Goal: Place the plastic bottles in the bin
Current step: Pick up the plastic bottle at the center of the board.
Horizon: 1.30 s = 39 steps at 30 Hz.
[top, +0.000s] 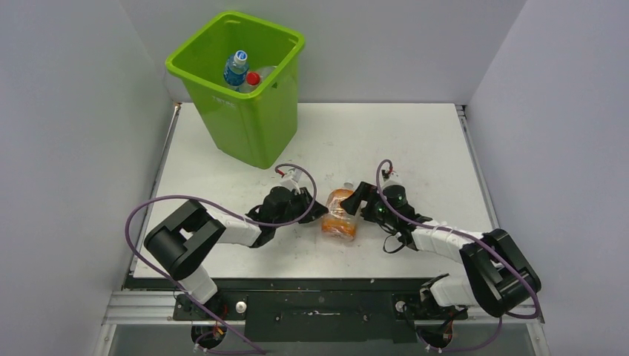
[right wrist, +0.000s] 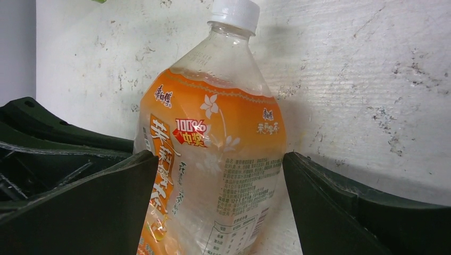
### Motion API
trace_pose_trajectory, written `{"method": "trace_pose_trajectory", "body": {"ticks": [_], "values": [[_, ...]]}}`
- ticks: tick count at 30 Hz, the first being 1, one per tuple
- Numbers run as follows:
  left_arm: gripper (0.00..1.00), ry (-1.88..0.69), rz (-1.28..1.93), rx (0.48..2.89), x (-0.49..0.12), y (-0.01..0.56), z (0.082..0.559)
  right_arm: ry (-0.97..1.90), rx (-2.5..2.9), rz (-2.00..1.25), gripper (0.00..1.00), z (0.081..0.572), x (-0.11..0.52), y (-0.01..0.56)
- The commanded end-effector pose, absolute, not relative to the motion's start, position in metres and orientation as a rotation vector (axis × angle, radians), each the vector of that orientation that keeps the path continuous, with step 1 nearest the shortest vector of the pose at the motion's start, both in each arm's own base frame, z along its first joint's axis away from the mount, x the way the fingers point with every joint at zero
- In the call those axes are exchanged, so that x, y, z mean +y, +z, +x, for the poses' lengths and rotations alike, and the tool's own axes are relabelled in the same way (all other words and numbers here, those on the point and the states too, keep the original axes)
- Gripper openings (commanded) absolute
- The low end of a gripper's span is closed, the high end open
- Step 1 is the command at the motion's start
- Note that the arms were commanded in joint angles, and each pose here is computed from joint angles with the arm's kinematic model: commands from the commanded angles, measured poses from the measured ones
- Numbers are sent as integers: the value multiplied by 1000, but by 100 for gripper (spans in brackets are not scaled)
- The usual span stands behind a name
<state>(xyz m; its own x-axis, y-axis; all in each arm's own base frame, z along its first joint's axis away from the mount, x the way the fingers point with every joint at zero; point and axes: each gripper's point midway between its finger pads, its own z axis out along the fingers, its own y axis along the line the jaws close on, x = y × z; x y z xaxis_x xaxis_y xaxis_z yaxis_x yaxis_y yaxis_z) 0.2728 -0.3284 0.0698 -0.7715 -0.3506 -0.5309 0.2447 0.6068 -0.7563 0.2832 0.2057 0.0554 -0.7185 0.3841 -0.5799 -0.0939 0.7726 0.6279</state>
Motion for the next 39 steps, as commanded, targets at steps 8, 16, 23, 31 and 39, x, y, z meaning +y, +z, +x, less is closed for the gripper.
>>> {"method": "trace_pose_trajectory", "body": {"ticks": [8, 16, 23, 31, 39], "values": [[0, -1205, 36, 1931, -325, 122, 266, 901, 2078, 151, 90, 277, 193, 129], [0, -1178, 49, 1896, -314, 129, 259, 879, 2106, 140, 90, 262, 182, 119], [46, -1185, 55, 1908, -320, 140, 257, 784, 2155, 153, 90, 261, 167, 104], [52, -1212, 98, 1962, -335, 131, 243, 650, 2277, 117, 90, 264, 158, 82], [48, -1270, 121, 2013, -363, 110, 237, 776, 2322, 187, 90, 251, 171, 59]]}}
